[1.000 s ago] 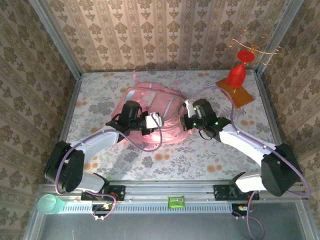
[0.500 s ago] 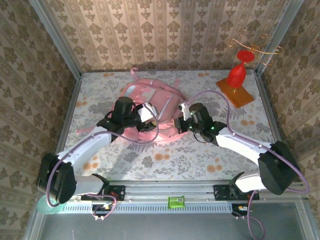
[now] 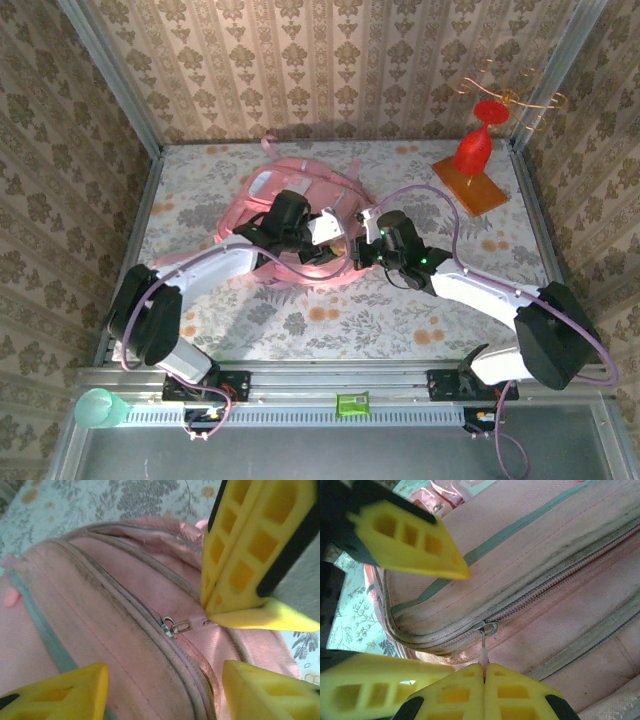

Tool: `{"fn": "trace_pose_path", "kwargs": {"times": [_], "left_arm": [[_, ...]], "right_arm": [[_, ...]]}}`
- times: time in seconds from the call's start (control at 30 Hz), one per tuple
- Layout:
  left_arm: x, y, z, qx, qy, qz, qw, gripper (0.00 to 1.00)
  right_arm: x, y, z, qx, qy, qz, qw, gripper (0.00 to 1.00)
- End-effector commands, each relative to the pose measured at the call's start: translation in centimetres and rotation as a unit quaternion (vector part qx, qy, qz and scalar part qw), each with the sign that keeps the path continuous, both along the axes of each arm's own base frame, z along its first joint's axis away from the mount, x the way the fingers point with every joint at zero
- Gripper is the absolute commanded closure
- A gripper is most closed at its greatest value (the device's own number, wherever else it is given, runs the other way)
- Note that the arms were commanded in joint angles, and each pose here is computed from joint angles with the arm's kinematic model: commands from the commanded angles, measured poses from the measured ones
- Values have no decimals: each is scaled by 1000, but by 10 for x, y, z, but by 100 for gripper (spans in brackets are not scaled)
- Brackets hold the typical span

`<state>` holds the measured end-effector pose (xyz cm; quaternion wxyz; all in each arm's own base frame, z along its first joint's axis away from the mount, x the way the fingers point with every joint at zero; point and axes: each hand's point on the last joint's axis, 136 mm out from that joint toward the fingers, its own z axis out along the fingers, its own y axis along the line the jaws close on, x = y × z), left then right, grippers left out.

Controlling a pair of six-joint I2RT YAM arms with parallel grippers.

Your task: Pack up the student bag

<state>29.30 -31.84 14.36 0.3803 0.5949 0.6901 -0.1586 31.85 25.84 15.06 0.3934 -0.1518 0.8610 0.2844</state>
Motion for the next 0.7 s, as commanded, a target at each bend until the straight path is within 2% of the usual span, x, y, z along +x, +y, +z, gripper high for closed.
{"fn": "trace_pose_path", "kwargs": {"times": [0.0,0.17,0.23,0.43,0.67], "left_arm": [[6,0,0,17,-4,3,1000,53],[4,2,-2,12,1,-9,1000,88],[0,0,1,-4,11,-22,1000,98],[-13,-3,16,-58,18,-55,997,100],[-12,-1,18,-67,22,-48,996,100]], "right_arm": [[4,2,-1,9,-8,-11,1000,100],[8,-3,-23,6,3,-10,1000,100],[6,4,-25,22,3,15,1000,100],[8,17,-27,31,-8,53,998,93],[11,22,-39,32,4,57,998,87]]}}
